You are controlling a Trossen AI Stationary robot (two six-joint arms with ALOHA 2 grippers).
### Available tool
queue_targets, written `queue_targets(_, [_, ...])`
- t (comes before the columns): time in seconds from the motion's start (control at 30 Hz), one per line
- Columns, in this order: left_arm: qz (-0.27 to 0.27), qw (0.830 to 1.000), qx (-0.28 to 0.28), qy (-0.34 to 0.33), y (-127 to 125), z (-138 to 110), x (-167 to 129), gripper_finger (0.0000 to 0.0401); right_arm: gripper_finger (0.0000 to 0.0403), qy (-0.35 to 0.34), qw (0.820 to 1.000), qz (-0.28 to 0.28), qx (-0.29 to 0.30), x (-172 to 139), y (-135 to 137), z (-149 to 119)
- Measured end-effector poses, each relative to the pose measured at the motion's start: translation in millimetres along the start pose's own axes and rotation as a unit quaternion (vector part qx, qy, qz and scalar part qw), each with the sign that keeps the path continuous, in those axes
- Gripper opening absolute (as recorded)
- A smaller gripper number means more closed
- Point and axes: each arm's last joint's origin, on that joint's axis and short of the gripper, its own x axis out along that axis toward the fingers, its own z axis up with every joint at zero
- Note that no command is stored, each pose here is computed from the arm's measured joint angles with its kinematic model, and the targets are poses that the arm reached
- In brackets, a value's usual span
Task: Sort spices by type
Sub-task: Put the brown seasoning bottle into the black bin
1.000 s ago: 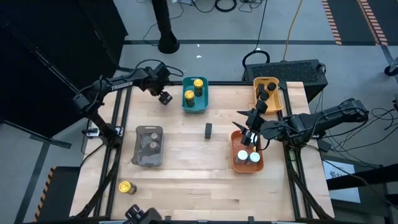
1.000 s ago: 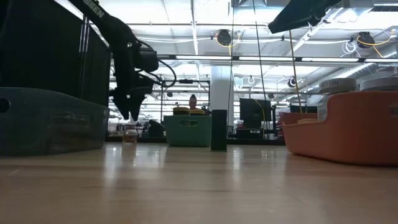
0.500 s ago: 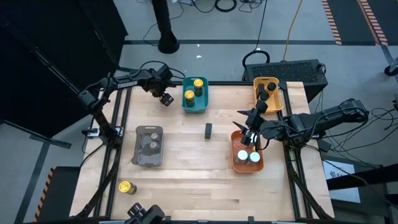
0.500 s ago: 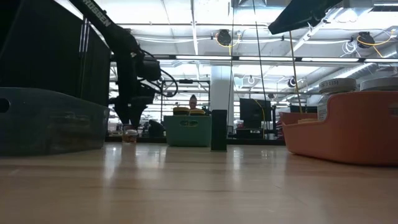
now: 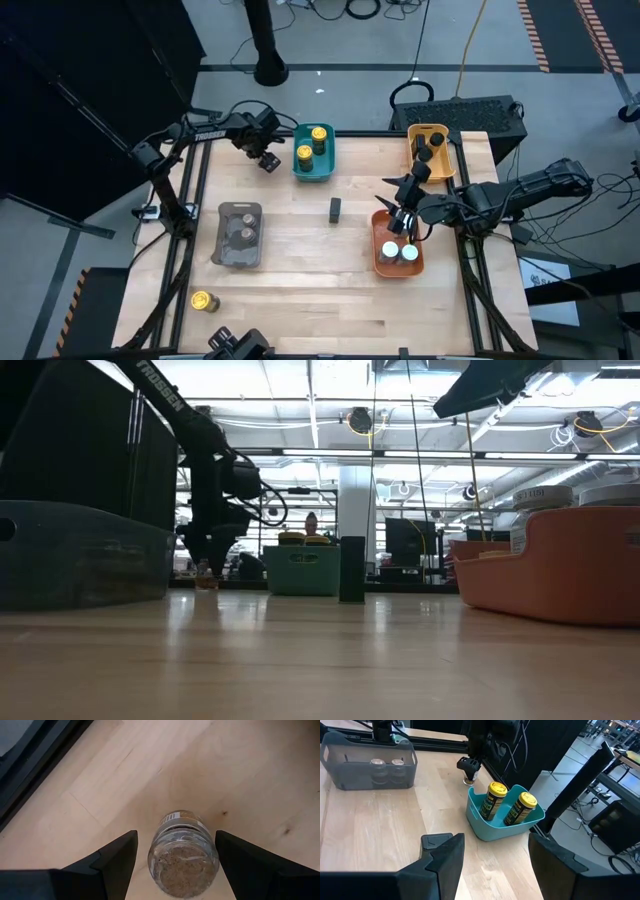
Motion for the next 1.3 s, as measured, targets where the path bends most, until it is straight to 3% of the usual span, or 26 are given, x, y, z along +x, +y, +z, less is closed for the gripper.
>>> queue_targets(0.1, [0.0, 1.0, 0.001, 0.004, 0, -1, 0, 0.0264, 0.0203, 0.0, 1.0, 0.0, 0.002, 0, 0, 0])
queue_targets(0.37, [0.0, 1.0, 0.009, 0.008, -6, -2, -1, 0.0187, 0.0203, 0.0, 1.0, 0.0, 0.002, 0, 0, 0])
queue_targets(0.63, [-0.004, 0.999, 0.032, 0.01, -20, -6, -9, 0.0187, 0.0203, 0.0, 1.0, 0.0, 0.003, 0, 0, 0])
queue_targets(0.8, [-0.012, 0.999, 0.044, -0.017, -32, -17, -44, 0.0187, 0.0203, 0.0, 1.0, 0.0, 0.003, 0, 0, 0])
queue_targets(1.07, [-0.072, 0.991, 0.099, -0.061, -85, -68, -119, 0.0187, 0.0203, 0.0, 1.0, 0.0, 0.004, 0, 0, 0])
queue_targets(1.3, [-0.143, 0.969, 0.196, -0.038, -135, -139, -162, 0.0187, 0.0203, -0.001, 1.0, 0.0, 0.006, 0, 0, 0])
